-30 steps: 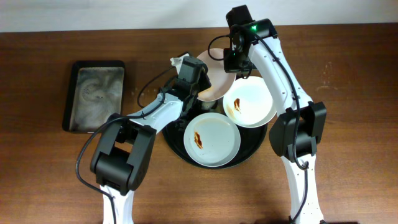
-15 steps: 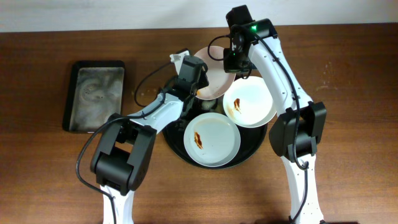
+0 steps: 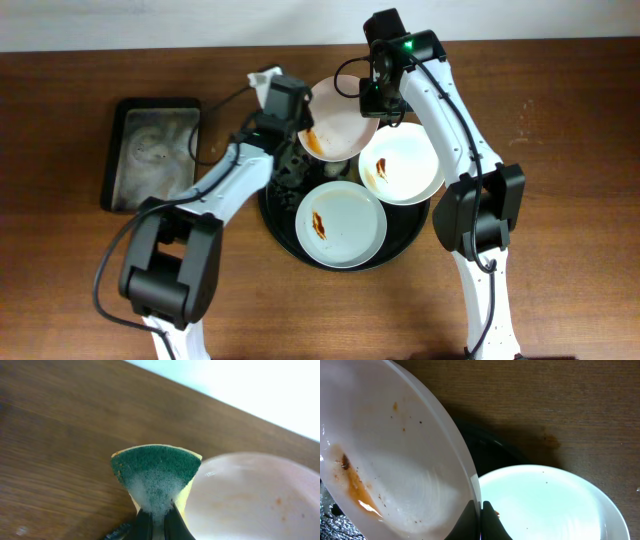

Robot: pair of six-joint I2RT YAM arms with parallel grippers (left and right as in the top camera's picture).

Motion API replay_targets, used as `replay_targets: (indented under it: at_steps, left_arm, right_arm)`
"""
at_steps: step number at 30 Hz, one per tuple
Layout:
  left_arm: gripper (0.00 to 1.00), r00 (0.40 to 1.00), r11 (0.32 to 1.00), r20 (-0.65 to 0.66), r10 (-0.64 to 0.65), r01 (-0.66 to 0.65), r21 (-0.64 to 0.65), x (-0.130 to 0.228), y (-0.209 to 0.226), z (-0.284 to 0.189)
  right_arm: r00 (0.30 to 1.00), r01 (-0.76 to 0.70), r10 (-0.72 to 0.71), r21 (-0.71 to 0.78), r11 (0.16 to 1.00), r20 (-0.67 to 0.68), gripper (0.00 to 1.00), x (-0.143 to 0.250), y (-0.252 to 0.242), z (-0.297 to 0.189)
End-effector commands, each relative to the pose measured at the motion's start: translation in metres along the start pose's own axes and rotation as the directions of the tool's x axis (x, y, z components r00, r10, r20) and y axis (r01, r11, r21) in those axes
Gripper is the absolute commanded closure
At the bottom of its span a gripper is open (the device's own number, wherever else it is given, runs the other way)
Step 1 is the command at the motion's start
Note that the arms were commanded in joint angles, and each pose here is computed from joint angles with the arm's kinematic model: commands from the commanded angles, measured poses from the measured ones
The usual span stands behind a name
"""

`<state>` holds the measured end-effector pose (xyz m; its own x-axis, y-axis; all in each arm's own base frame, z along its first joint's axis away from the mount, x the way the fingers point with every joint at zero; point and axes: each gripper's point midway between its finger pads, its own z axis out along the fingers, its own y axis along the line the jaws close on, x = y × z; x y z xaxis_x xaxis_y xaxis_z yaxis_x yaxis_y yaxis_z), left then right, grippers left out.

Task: Clean dirty plates on tray and stack at the side
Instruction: 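Scrub the pink plate surface with the sponge in the left gripper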

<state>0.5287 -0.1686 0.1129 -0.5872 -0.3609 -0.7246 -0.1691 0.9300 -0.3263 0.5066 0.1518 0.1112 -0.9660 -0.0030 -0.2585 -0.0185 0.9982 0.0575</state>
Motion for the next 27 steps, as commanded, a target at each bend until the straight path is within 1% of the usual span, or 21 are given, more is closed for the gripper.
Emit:
replay_targets:
  at_steps: [1, 4, 6, 10, 16, 21, 27]
  left_arm:
    - [0.99, 1.000, 0.999, -0.021, -0.006, 0.007, 0.041, -0.013, 0.007, -0.005]
    - [0.99, 0.998, 0.999, -0.059, -0.004, 0.006, 0.032, -0.004, 0.013, -0.001]
    - [0.99, 0.995, 0.999, -0.095, 0.010, -0.004, 0.054, 0.007, 0.011, 0.004]
    - [0.99, 0.992, 0.999, -0.128, 0.015, -0.010, 0.036, 0.023, 0.018, 0.016]
    - [0.99, 0.991, 0.999, -0.130, 0.043, -0.041, 0.020, 0.026, 0.023, 0.020]
    - [0.99, 0.992, 0.999, -0.120, 0.048, -0.050, -0.008, 0.025, 0.028, 0.021]
    - [0.99, 0.989, 0.998, -0.139, 0.057, -0.060, -0.018, 0.032, 0.031, 0.023]
  right_arm:
    - [0.997, -0.004, 0.006, -0.029, 1.000, 0.078, 0.96, -0.014, 0.003, -0.033]
    - [0.996, -0.004, 0.007, -0.035, 0.999, 0.084, 0.96, -0.015, 0.004, -0.033]
    - [0.997, -0.002, 0.006, -0.057, 0.998, 0.076, 0.96, -0.014, 0.008, -0.030]
    - [0.998, 0.000, 0.005, -0.097, 0.995, 0.055, 0.96, -0.012, 0.016, -0.021]
    - [1.000, 0.006, -0.004, -0.147, 0.989, 0.010, 0.96, -0.006, 0.029, -0.001]
    - [1.000, 0.030, -0.031, -0.151, 0.988, -0.002, 0.96, -0.002, 0.035, 0.006]
    - [0.998, 0.039, -0.048, -0.169, 0.985, -0.049, 0.96, 0.008, 0.044, 0.029]
